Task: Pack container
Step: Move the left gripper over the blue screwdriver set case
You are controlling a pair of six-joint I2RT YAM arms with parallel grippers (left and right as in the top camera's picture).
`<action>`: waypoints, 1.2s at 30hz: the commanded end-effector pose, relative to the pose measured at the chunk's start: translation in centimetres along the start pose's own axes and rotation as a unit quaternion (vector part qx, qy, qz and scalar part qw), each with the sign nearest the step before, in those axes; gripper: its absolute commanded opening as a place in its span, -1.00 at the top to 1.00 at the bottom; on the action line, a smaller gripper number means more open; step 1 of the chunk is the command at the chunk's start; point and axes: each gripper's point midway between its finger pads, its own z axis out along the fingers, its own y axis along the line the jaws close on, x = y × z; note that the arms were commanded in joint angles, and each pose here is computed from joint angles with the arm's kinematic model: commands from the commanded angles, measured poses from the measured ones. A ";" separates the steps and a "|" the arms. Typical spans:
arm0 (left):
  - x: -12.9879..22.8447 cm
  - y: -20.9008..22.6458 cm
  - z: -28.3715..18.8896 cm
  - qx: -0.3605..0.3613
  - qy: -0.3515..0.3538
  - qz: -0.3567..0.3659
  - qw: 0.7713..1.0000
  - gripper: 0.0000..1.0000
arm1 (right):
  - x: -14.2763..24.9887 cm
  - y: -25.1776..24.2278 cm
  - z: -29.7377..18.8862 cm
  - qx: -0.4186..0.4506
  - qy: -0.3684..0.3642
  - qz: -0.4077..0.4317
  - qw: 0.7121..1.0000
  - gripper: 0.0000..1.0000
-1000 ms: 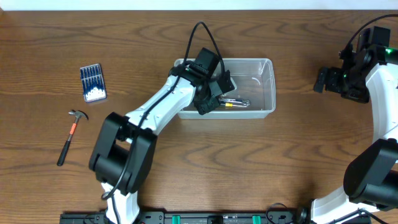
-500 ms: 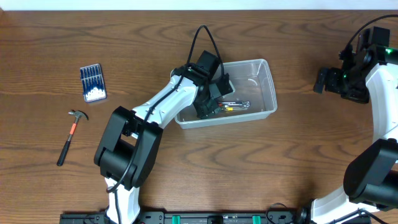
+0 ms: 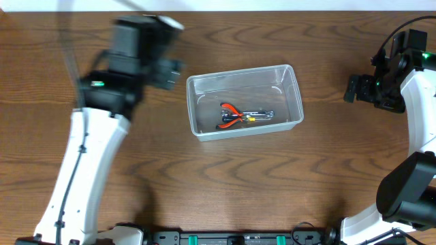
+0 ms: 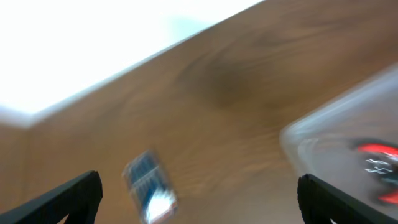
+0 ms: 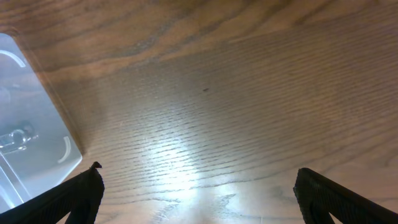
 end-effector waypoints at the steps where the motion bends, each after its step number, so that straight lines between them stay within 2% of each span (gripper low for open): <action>1: 6.3 5.4 3.7 -0.048 0.101 -0.185 0.976 -0.97 | 0.2 0.0 0.2 0.007 0.005 -0.012 1.000 -0.98; 3: 9.1 7.2 4.9 -0.054 0.136 -0.268 0.952 -0.97 | 0.2 0.0 0.2 0.007 0.005 -0.012 1.000 -0.98; 5: 10.9 7.7 6.3 -0.033 0.159 -0.305 0.938 -0.97 | 0.2 0.0 0.2 0.007 0.005 -0.012 1.000 -0.99; 10: 14.3 8.8 9.6 -0.006 0.201 -0.304 0.931 -0.97 | 0.3 -0.1 0.2 0.008 0.007 -0.012 1.000 -0.98; 17: 19.2 9.8 14.2 -0.018 0.255 -0.365 0.895 -0.97 | 0.7 -0.1 0.2 0.007 0.015 -0.014 1.000 -0.99; 25: 21.8 9.3 18.9 -0.012 0.272 -0.358 0.893 -0.97 | 1.3 0.0 0.2 0.007 0.026 -0.013 1.000 -0.98; 36: 21.7 10.5 19.8 -0.008 0.257 -0.320 0.912 -0.97 | 2.2 -0.1 0.1 0.008 0.045 -0.013 0.999 -0.98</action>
